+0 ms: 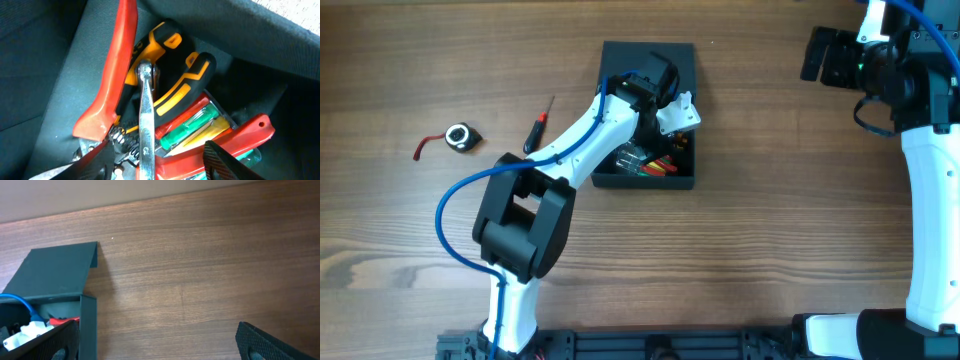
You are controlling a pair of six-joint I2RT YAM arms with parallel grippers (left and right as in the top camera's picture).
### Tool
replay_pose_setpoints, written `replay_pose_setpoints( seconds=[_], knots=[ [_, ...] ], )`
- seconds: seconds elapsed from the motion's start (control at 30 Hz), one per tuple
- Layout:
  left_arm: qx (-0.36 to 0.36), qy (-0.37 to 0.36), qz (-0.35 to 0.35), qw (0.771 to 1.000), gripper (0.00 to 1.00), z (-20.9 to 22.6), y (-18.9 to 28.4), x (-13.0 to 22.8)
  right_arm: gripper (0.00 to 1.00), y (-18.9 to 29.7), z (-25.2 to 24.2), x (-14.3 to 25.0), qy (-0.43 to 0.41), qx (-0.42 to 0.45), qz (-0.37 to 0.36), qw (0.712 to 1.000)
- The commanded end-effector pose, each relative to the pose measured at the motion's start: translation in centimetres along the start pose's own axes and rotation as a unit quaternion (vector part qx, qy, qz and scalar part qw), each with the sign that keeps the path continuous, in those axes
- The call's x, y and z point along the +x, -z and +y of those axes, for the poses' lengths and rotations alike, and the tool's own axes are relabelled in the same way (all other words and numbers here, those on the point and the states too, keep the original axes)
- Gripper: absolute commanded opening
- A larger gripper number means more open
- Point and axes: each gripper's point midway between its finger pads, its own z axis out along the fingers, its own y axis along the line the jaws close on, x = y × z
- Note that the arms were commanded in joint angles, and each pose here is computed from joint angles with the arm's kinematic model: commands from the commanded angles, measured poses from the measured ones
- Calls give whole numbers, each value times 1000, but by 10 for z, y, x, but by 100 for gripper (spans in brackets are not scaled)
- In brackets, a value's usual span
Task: Pack container
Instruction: 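Lower the wrench into the box and open the left gripper, then move the left gripper over the red-black screwdriver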
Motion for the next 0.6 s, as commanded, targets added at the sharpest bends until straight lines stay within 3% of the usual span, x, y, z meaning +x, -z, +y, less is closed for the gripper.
replay_pose_setpoints(
  seconds=[0.0, 0.23, 0.3, 0.37, 0.53, 0.57],
  knots=[
    [-50, 1, -40, 998, 65, 17, 48, -20, 100, -2, -4, 1, 1, 10, 3, 1000],
    [-139, 12, -55, 989, 73, 42, 111, -26, 100, -2, -4, 1, 1, 10, 3, 1000],
    [-168, 41, -66, 983, 80, 51, 137, -23, 100, -2, -4, 1, 1, 10, 2, 1000],
    [-185, 105, -86, 974, 91, 64, 174, -9, 100, -2, -4, 1, 1, 10, 2, 1000],
    [-195, 286, -94, 933, 95, 107, 196, 46, 100, -2, -4, 1, 1, 10, 2, 1000],
    [-193, 326, -83, 922, 99, 117, 193, 65, 100, -2, -4, 1, 1, 10, 2, 1000]
  ],
)
